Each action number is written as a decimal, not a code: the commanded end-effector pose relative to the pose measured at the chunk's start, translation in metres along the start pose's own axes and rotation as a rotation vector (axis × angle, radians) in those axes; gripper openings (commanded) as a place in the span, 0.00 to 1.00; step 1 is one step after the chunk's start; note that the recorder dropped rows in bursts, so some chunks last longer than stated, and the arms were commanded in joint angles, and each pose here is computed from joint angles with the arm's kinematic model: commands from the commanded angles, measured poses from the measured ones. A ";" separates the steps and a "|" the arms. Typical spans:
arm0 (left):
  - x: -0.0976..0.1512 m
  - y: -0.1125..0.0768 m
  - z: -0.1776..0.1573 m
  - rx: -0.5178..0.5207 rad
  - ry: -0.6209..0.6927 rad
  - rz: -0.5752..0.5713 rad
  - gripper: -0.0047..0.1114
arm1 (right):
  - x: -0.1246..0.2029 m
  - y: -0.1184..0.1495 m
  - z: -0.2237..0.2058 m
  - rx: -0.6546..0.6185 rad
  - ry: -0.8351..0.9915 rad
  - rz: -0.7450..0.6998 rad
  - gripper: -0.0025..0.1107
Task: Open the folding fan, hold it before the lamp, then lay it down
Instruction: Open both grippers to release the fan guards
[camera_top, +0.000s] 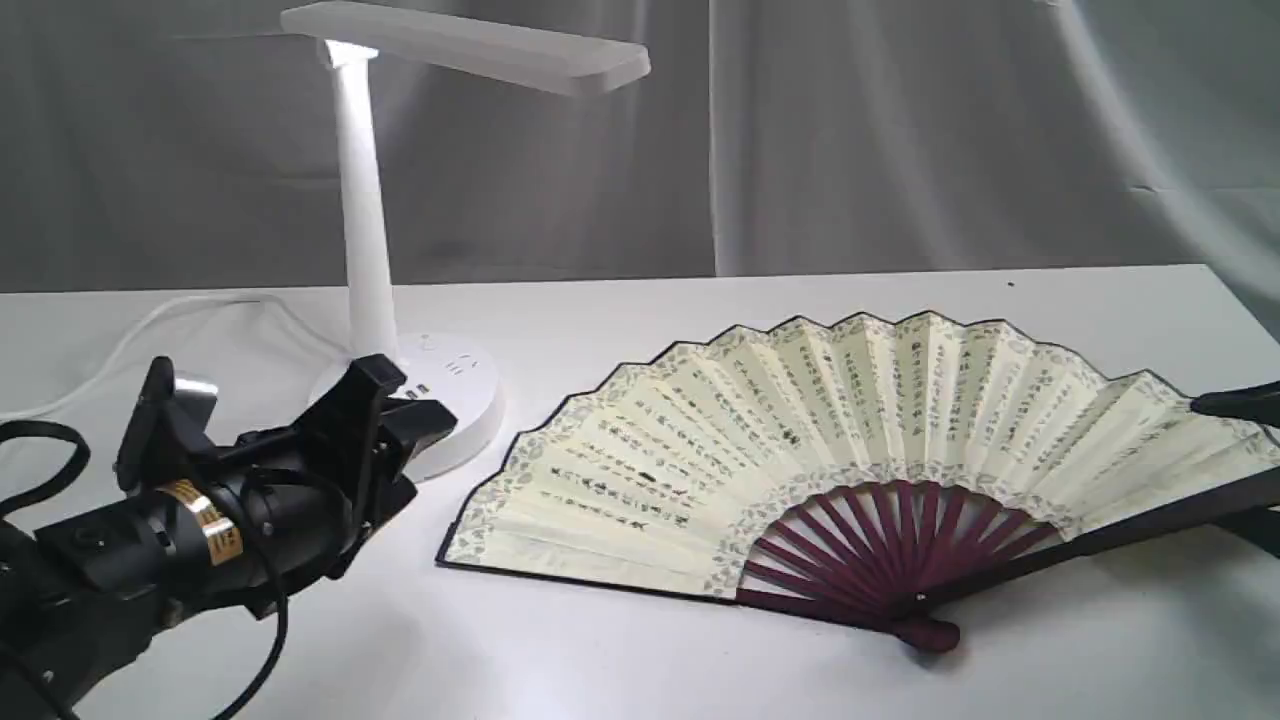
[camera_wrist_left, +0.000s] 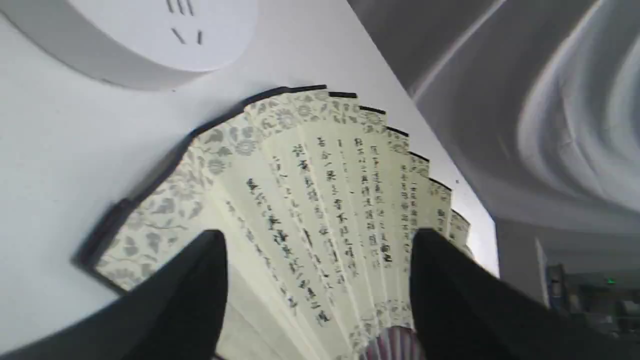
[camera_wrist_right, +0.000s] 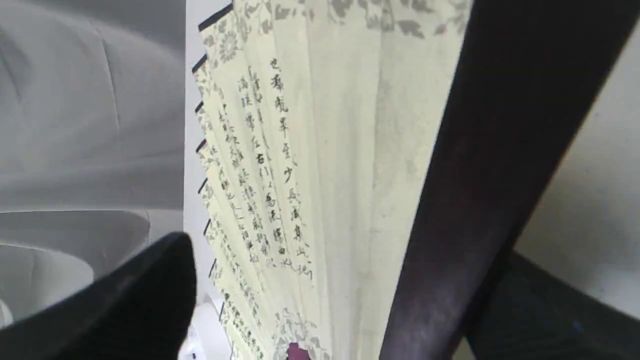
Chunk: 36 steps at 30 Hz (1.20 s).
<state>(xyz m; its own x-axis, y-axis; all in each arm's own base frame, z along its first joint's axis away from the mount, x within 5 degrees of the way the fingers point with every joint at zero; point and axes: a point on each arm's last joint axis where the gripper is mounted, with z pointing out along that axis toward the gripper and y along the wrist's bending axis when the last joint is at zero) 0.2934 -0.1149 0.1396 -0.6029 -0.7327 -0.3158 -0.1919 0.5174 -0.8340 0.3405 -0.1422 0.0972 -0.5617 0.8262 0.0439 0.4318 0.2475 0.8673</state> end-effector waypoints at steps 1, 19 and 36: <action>-0.005 -0.001 -0.009 -0.088 0.009 0.037 0.51 | 0.007 0.001 0.003 0.031 0.058 0.040 0.66; -0.006 0.007 -0.026 -0.314 0.038 0.070 0.51 | 0.019 0.035 -0.003 0.203 0.014 -0.091 0.66; -0.002 0.034 -0.041 -0.655 0.138 0.171 0.51 | 0.043 0.056 -0.015 0.245 0.162 -0.177 0.58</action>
<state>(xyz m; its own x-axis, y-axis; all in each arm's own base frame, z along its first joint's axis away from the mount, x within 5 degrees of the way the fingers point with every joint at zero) 0.2575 -0.0796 0.1289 -0.7289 -0.6097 -0.3116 -0.5050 0.7860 -0.3567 0.3294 -0.1058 0.1435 -0.7184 0.6947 0.0348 0.4966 0.4772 0.7250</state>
